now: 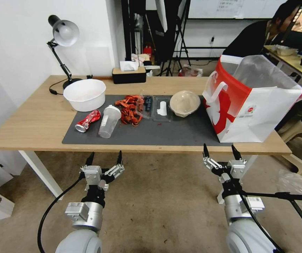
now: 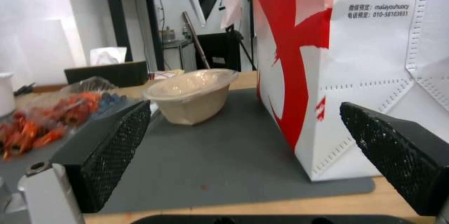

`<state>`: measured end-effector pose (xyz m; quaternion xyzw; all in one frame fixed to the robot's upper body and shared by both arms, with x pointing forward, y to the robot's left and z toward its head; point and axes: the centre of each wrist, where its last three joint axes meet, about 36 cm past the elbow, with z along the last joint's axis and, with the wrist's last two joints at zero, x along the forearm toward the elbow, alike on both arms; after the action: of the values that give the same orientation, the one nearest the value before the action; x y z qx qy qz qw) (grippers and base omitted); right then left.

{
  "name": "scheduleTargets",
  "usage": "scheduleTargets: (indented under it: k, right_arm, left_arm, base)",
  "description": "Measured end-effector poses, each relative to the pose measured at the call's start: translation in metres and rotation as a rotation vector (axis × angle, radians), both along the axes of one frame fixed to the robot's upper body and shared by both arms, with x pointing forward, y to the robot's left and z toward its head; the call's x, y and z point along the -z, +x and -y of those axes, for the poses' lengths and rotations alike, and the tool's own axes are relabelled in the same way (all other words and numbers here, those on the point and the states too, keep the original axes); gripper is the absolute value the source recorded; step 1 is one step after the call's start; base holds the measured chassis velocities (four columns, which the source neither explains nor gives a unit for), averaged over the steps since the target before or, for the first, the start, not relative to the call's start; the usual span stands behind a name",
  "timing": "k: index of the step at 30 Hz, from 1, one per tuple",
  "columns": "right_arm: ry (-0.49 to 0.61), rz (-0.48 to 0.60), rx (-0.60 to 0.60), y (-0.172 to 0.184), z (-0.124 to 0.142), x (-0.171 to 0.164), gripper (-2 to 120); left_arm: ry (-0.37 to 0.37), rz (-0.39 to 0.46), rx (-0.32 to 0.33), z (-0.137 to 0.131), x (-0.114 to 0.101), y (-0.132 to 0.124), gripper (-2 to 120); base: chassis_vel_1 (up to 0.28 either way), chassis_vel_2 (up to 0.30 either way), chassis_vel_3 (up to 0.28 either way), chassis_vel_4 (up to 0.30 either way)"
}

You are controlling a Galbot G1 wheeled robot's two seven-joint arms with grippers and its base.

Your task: Pick up the trash from the table and place it into the takeout bag.

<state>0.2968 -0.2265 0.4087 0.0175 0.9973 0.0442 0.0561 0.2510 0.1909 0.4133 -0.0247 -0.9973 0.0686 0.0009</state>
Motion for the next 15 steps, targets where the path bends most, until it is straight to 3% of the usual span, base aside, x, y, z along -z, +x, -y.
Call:
scheduleTargets:
  k: [15]
  right_arm:
    - [0.223,-0.112,-0.031,0.067,-0.019,-0.033,100]
  left_arm:
    - [0.002,0.0,0.0,0.001,0.0,-0.001,100]
  base:
    - [0.0,0.0,0.0,0.0]
